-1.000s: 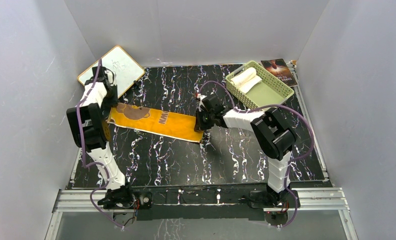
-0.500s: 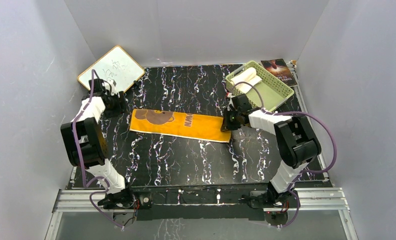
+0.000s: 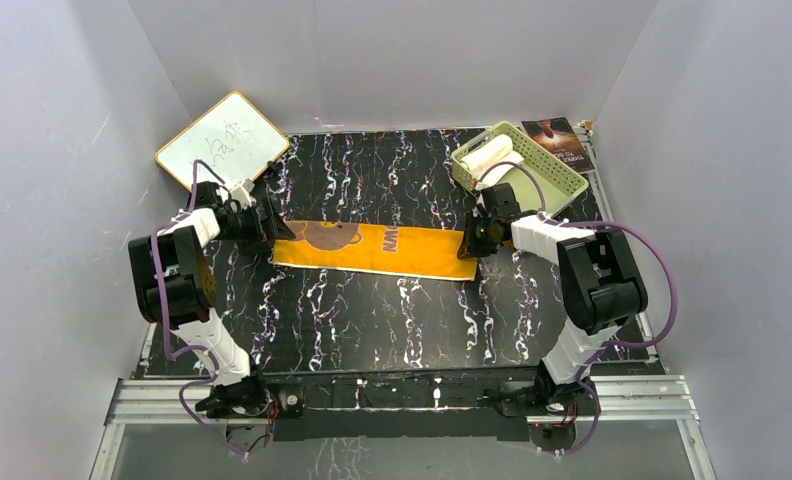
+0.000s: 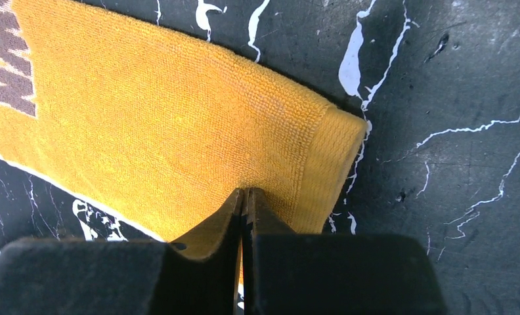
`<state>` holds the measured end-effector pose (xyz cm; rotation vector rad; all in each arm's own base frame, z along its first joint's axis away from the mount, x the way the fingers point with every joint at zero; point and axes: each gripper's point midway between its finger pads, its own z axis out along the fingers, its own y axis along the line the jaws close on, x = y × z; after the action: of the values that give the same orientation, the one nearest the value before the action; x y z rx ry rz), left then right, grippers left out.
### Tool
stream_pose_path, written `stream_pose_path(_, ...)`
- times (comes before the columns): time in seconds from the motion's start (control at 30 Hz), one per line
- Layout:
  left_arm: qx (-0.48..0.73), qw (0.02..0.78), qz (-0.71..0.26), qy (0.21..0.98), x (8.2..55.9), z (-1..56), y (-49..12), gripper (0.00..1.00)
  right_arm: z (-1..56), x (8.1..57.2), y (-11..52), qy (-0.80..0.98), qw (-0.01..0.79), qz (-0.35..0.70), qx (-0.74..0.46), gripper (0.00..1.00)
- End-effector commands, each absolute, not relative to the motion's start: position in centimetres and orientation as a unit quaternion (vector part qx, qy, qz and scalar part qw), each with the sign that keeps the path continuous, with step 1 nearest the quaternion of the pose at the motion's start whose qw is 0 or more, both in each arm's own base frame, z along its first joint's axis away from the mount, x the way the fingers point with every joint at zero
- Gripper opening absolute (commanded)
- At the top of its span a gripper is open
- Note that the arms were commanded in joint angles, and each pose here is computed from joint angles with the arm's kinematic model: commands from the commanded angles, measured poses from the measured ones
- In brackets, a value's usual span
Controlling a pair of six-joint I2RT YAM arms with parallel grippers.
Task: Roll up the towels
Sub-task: Fold the towel at the center of the board.
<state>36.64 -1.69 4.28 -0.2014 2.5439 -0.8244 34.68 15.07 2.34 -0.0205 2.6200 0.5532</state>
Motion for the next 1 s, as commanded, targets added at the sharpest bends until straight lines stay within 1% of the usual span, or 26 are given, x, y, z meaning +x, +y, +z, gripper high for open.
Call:
stream_pose_path(0.0,-0.074,0.205,-0.319,0.922,34.9,3.1,-2.6,0.97,2.5,34.6,15.1,0.954,0.22,0.203,-0.009,0.0)
stream_pose_path(0.1,-0.077,0.192,-0.332,0.92,34.1,2.5,-3.1,0.85,2.8,34.8,15.5,0.952,0.222,0.211,-0.011,0.0)
stream_pose_path(0.2,-0.086,0.179,-0.351,0.915,33.4,1.9,-3.9,0.77,2.1,34.8,15.8,0.953,0.209,0.22,-0.01,0.0)
stream_pose_path(0.4,-0.103,0.154,-0.361,0.914,32.3,0.9,-4.5,0.62,1.9,34.6,16.0,0.952,0.208,0.225,-0.013,0.0)
stream_pose_path(0.43,-0.105,0.15,-0.365,0.913,32.2,0.8,-4.6,0.57,1.9,34.5,16.0,0.952,0.208,0.226,-0.013,0.0)
stream_pose_path(0.47,-0.107,0.145,-0.37,0.911,32.2,0.8,-4.8,0.37,1.9,34.5,16.0,0.952,0.208,0.226,-0.014,0.0)
stream_pose_path(0.5,-0.115,0.139,-0.368,0.912,32.1,0.6,-4.7,0.03,1.9,34.5,16.0,0.951,0.208,0.226,-0.014,0.0)
stream_pose_path(0.53,-0.118,0.141,-0.366,0.912,32.2,0.6,-4.7,0.0,1.9,34.5,16.0,0.951,0.209,0.227,-0.014,0.0)
stream_pose_path(0.6,-0.117,0.149,-0.361,0.913,32.5,0.8,-4.5,0.0,1.8,34.4,16.0,0.951,0.209,0.226,-0.015,0.0)
stream_pose_path(0.7,-0.118,0.172,-0.326,0.922,33.1,1.7,-3.2,0.0,1.9,34.4,15.8,0.951,0.212,0.223,-0.015,0.0)
stream_pose_path(0.83,-0.145,0.211,-0.26,0.931,34.1,3.4,-0.5,0.0,2.2,34.5,16.0,0.949,0.216,0.228,-0.005,0.0)
stream_pose_path(0.93,-0.158,0.258,-0.192,0.934,34.7,5.8,1.7,0.0,2.2,34.5,16.8,0.948,0.217,0.233,0.006,0.0)
stream_pose_path(0.97,-0.161,0.272,-0.168,0.934,34.7,6.7,2.5,0.0,2.3,34.5,17.2,0.948,0.22,0.232,0.004,0.07)
